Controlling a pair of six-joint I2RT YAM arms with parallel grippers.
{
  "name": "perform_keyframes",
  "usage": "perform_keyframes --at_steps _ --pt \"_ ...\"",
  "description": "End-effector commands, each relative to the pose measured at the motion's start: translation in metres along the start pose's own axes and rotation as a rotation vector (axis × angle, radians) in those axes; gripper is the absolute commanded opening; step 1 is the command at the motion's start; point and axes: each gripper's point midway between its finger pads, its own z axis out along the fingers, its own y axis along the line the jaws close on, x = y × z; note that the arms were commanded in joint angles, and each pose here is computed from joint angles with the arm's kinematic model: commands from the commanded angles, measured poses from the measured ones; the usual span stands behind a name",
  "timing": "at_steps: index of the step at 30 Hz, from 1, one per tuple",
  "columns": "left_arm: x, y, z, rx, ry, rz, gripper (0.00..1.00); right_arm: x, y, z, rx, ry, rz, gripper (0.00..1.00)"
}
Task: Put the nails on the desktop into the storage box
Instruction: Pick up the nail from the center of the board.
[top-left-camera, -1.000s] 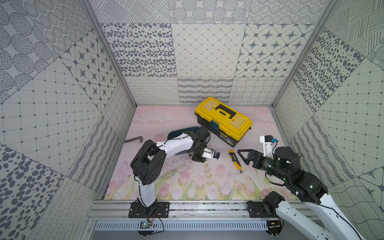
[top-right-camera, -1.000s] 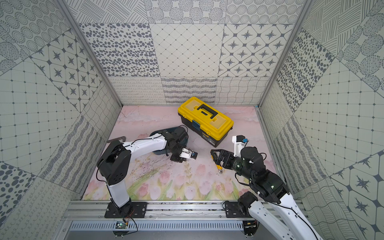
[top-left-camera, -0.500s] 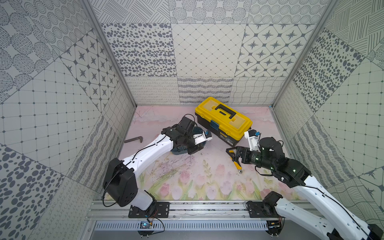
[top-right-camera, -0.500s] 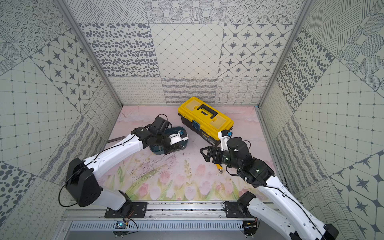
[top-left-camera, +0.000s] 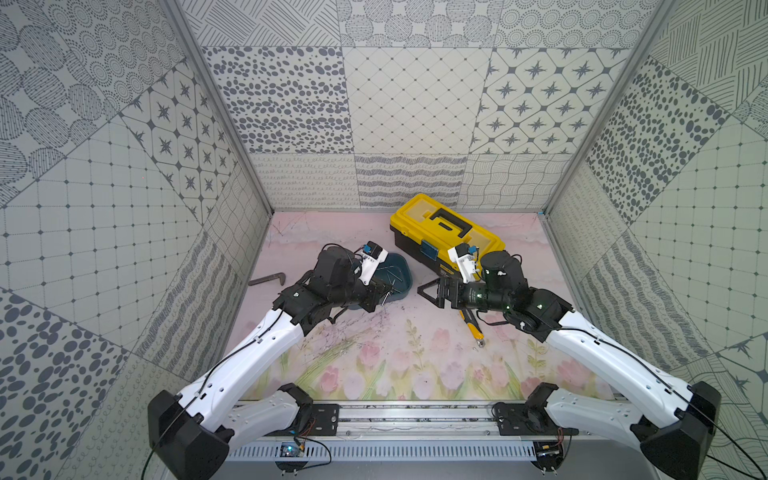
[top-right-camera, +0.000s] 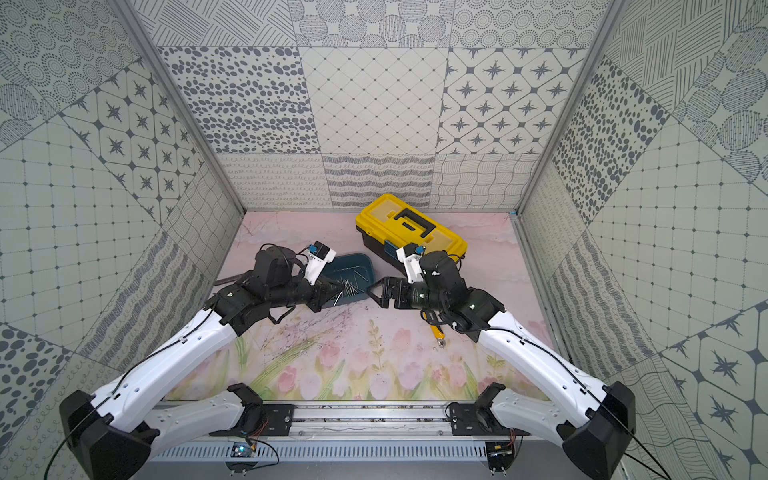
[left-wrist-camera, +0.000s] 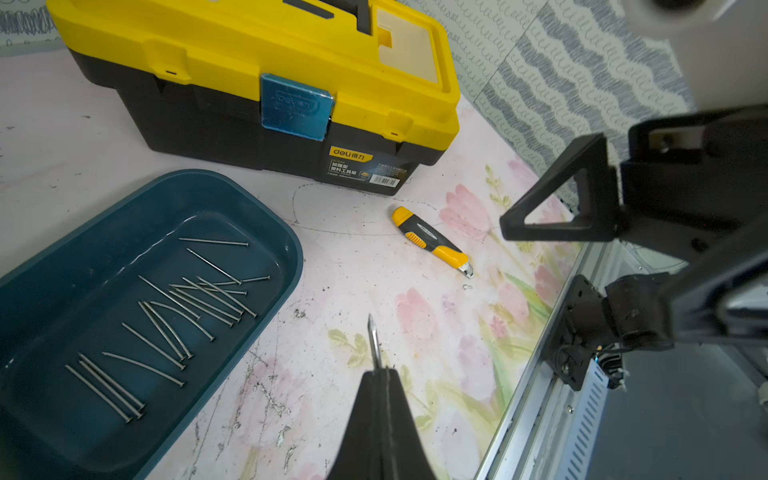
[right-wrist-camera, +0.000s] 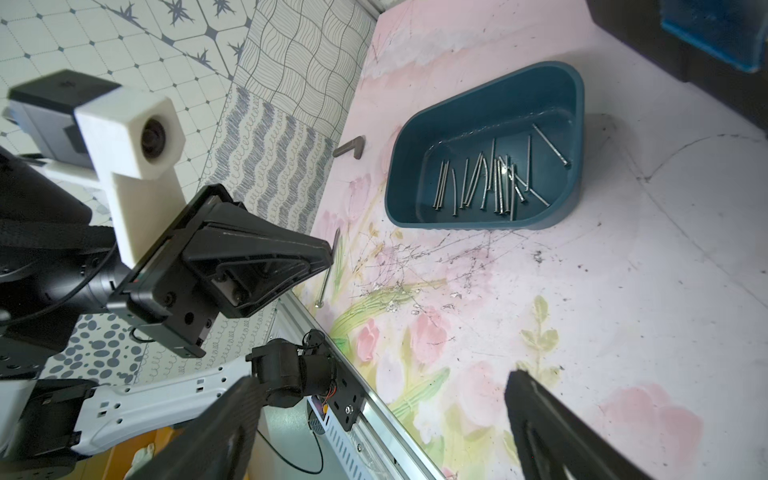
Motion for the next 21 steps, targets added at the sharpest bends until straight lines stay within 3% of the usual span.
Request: perform_keyframes --at_steps 1,5,14,21 --pt "-0.027 0.023 -0.033 -0.104 -0.279 -0.427 0.0 -0.014 0.047 0.017 -0.186 0.005 -0.03 0.97" --pt "-0.025 0.032 -0.048 -0.143 -0.344 -0.526 0.0 -0.014 0.061 0.034 -0.258 0.034 -0.014 0.97" --pt "-0.03 0.031 -0.058 -0.145 -0.37 -0.537 0.0 -0.003 0.082 0.073 -0.304 0.139 -0.026 0.95" --pt "-0.032 0.03 -0.061 -0.135 -0.379 -0.543 0.0 -0.001 0.088 0.093 -0.32 0.169 -0.014 0.84"
